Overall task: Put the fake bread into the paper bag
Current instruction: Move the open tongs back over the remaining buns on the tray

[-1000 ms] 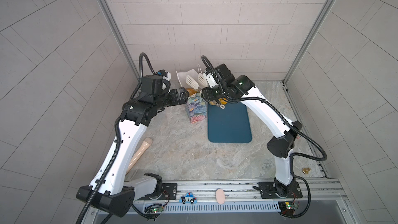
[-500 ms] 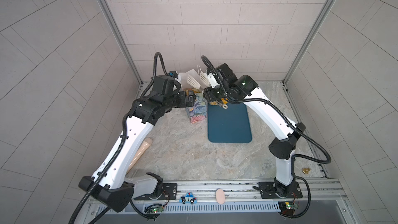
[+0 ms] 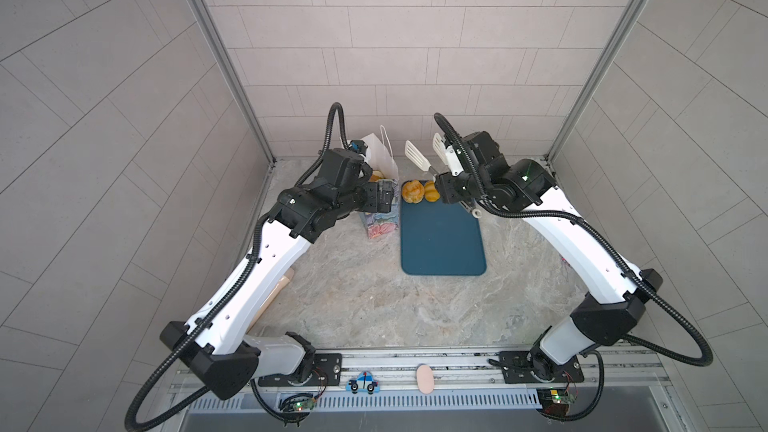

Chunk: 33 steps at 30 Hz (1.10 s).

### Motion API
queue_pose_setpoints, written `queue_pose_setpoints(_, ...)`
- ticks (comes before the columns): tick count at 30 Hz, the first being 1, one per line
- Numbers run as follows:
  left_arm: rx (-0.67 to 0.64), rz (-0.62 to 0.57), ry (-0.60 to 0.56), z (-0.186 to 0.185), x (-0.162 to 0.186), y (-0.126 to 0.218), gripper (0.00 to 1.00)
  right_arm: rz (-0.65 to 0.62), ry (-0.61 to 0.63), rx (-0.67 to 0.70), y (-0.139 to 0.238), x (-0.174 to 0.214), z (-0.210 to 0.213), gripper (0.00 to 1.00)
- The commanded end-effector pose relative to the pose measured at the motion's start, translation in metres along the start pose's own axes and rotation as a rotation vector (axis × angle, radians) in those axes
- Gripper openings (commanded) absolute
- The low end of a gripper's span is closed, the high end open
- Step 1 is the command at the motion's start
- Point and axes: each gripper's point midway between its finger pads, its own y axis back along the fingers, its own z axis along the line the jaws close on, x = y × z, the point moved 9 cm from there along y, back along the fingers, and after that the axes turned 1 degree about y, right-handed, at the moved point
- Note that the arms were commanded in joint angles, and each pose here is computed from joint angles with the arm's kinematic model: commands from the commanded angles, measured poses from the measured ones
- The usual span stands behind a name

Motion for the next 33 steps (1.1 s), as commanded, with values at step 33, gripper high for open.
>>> queue_pose_setpoints(33,-0.027,-0.016,-0.053,-0.072,0.015,-0.050,1.00,0.333,-0.136,0.197,-0.086,0.080,-0.084,0.62)
